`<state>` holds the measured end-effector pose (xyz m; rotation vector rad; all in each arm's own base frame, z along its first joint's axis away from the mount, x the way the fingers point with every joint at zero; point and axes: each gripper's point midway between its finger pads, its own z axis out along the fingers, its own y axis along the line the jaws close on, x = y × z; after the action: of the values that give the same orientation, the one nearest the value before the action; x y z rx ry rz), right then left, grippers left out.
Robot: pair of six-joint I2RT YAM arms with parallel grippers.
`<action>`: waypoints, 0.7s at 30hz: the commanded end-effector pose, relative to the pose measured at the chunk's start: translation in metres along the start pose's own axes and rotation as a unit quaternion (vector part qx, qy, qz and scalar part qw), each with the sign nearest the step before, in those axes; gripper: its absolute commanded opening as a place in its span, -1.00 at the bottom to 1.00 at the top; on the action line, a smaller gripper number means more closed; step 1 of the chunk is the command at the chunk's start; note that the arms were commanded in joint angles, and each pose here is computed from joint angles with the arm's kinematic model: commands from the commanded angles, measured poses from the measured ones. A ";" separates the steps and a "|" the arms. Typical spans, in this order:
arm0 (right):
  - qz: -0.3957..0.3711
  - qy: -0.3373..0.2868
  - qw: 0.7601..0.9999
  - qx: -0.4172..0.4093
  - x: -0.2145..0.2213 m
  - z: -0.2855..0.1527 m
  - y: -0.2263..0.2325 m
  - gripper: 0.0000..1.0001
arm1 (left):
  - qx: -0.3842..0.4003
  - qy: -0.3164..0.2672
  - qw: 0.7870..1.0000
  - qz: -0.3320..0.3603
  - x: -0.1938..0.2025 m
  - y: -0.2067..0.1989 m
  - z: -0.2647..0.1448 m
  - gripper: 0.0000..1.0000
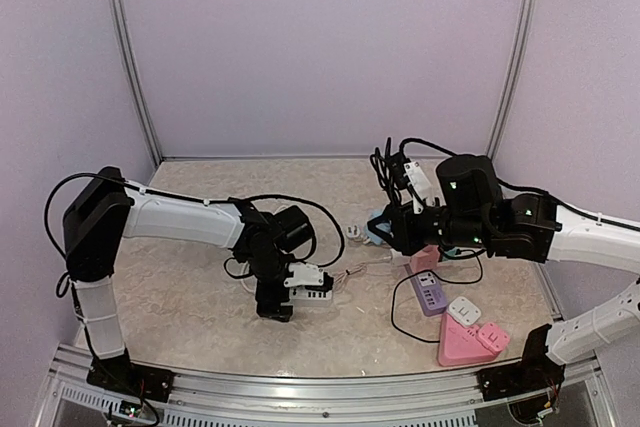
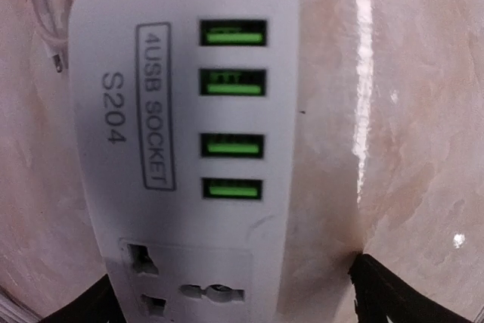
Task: Insert the plug
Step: Move the socket to the center of the board.
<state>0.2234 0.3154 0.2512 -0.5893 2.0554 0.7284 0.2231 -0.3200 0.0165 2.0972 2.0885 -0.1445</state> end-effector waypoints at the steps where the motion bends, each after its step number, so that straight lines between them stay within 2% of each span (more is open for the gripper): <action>1: -0.047 -0.012 0.999 -0.025 -0.008 -0.002 0.009 -1.00 | 0.009 -0.007 1.000 0.022 0.004 -0.008 -0.031 0.97; 5: -0.136 -0.033 0.986 -0.095 -0.012 0.011 0.031 -1.00 | 0.030 -0.078 0.996 0.017 0.007 0.007 -0.099 0.98; 7: -0.179 -0.045 0.974 -0.130 -0.017 0.020 0.041 -1.00 | 0.047 -0.105 0.993 -0.009 0.022 0.019 -0.125 0.98; 9: -0.234 -0.053 0.957 -0.165 -0.022 0.030 0.054 -1.00 | 0.035 -0.114 0.991 -0.062 0.047 0.041 -0.137 0.98; 11: -0.275 -0.034 0.941 -0.195 -0.017 0.052 0.065 -1.00 | 0.000 -0.124 0.983 -0.133 0.076 0.070 -0.147 0.97; 13: -0.305 -0.023 0.924 -0.229 -0.014 0.070 0.075 -1.00 | -0.028 -0.144 0.966 -0.213 0.107 0.097 -0.156 0.97; 17: -0.340 -0.018 0.884 -0.320 0.004 0.105 0.094 -1.00 | -0.096 -0.188 0.908 -0.363 0.169 0.141 -0.175 0.98; 19: -0.354 -0.022 0.867 -0.351 0.012 0.124 0.098 -1.00 | -0.141 -0.196 0.881 -0.408 0.202 0.159 -0.182 0.97; 21: -0.357 -0.002 0.860 -0.365 0.019 0.145 0.096 -1.00 | -0.171 -0.186 0.870 -0.424 0.220 0.167 -0.188 0.98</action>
<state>0.2351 0.4582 0.2006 -1.5132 1.5155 0.9168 0.3617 -0.0920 0.1524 0.9783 2.4197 -0.2944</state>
